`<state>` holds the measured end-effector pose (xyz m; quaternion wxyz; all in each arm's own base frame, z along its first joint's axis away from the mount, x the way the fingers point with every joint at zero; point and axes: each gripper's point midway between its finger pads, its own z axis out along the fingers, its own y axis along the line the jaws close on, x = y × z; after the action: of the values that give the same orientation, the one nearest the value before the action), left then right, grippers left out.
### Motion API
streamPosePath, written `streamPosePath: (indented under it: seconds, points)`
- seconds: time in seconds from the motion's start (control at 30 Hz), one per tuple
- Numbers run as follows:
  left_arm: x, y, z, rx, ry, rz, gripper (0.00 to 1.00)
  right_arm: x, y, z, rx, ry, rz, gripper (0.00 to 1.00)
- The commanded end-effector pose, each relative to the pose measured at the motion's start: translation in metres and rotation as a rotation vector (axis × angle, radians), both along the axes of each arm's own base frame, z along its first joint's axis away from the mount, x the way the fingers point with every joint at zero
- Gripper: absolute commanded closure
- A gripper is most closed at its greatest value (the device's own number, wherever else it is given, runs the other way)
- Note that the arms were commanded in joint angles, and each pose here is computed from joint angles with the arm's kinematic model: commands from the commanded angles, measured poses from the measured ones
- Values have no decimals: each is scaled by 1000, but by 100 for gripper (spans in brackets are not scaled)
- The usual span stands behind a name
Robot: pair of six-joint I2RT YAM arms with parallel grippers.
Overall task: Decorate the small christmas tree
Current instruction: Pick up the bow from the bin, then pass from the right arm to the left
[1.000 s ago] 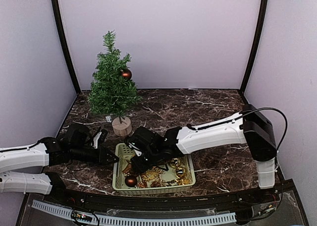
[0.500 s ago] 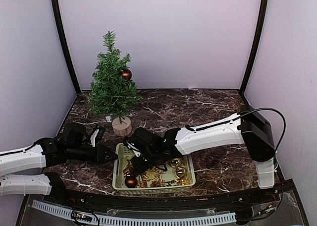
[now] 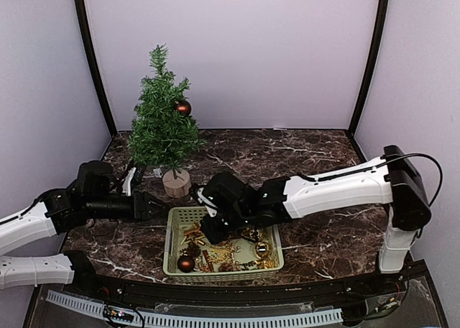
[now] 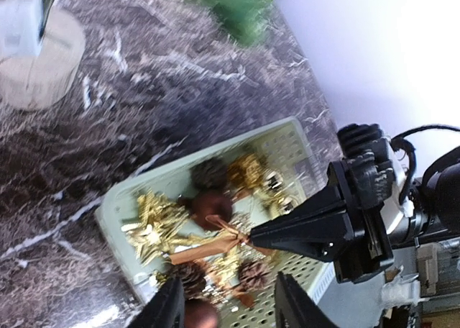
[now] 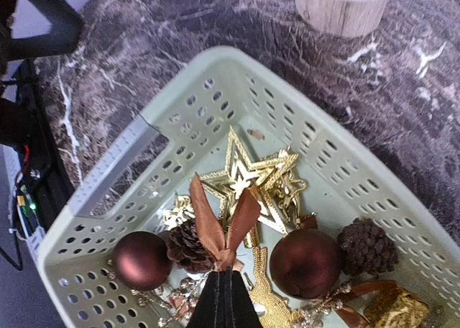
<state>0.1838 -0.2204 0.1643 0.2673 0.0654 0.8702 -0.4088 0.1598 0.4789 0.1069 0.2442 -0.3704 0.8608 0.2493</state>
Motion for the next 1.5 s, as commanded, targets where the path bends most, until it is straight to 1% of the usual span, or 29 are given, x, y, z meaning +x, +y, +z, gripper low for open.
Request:
streamPosePath:
  seconds: [0.0, 0.13, 0.2, 0.37, 0.43, 0.63, 0.77, 0.87, 0.93, 1.03, 1.1, 1.13, 1.2, 1.37, 1.47]
  points:
    - [0, -10, 40, -55, -66, -47, 49, 13, -6, 49, 116, -96, -36, 100]
    - [-1, -24, 70, -157, -66, -88, 38, 9, -15, 79, 176, -171, 4, 100]
    - [-4, -31, 79, -202, -51, -114, 34, 5, -18, 95, 206, -224, 37, 100]
    - [-9, -44, 91, -278, -2, -162, 31, -9, -20, 132, 255, -335, 120, 100]
    - [-9, -46, 95, -299, 10, -167, 30, -16, -17, 141, 250, -369, 161, 100]
    - [-10, -54, 104, -344, 40, -192, 27, -29, -5, 156, 199, -474, 246, 100]
    - [-12, -56, 98, -346, 84, -198, 27, -34, -1, 164, 190, -521, 272, 100]
    - [-15, -57, 96, -347, 107, -211, 30, -37, 2, 165, 187, -524, 281, 100]
    - [-17, -58, 98, -356, 112, -223, 36, -39, 4, 165, 177, -546, 303, 100]
    - [-18, -61, 102, -368, 119, -239, 40, -40, 7, 165, 168, -562, 314, 100]
    - [-19, -62, 102, -369, 127, -249, 45, -40, 8, 163, 159, -570, 321, 100]
    - [-20, -62, 103, -370, 127, -252, 49, -40, 9, 162, 156, -573, 324, 100]
    - [-20, -63, 104, -372, 125, -256, 54, -39, 10, 161, 145, -580, 322, 100]
    - [-22, -63, 101, -366, 139, -264, 57, -37, 11, 160, 137, -590, 321, 100]
    - [-24, -63, 100, -365, 147, -269, 65, -36, 12, 159, 132, -595, 320, 100]
